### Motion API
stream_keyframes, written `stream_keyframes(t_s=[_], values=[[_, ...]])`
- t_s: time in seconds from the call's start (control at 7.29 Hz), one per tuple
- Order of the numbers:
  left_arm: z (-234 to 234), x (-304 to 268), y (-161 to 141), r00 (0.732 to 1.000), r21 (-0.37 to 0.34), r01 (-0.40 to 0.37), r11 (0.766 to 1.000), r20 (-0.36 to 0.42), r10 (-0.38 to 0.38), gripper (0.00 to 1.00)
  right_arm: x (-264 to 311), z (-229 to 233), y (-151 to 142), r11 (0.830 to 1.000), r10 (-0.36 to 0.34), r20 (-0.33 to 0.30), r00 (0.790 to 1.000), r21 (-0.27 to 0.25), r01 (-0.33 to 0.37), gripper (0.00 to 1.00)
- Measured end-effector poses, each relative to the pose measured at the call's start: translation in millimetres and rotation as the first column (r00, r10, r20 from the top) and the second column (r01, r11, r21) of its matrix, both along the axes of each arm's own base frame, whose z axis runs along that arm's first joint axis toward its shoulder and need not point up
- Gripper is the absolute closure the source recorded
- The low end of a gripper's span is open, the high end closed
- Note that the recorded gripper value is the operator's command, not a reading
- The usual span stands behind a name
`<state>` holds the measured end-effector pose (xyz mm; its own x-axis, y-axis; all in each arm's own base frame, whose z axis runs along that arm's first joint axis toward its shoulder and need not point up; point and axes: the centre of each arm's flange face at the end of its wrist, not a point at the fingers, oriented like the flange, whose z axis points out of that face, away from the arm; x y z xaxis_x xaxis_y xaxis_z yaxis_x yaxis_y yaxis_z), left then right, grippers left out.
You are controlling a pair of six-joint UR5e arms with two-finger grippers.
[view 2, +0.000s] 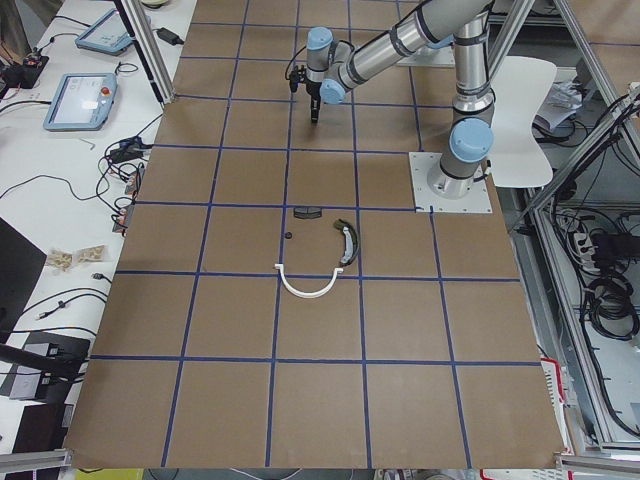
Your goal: Place bearing gear from tray to pile
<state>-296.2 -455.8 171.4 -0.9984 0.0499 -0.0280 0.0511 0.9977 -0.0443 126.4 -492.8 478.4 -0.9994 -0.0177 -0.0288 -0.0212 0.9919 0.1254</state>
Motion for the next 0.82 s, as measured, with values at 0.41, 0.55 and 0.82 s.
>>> stream_keyframes(t_s=[0.41,0.55,0.82], values=[[23.4,5.6,-19.1,0.999,-0.029,0.044,0.999,-0.003,-0.044,1.00,-25.6,-1.7,-5.0,1.000,-0.026,0.003,1.000,-0.005,0.026,0.00],[50.3,22.9,-42.9,0.999,-0.020,0.043,0.999,0.003,-0.043,1.00,-29.4,0.2,-4.3,0.999,-0.036,0.008,0.999,-0.006,0.036,0.00],[115.0,95.5,-98.3,1.000,0.046,0.011,0.999,0.024,-0.012,1.00,-21.3,12.8,6.0,0.994,-0.102,0.012,0.995,-0.029,0.102,0.00]])
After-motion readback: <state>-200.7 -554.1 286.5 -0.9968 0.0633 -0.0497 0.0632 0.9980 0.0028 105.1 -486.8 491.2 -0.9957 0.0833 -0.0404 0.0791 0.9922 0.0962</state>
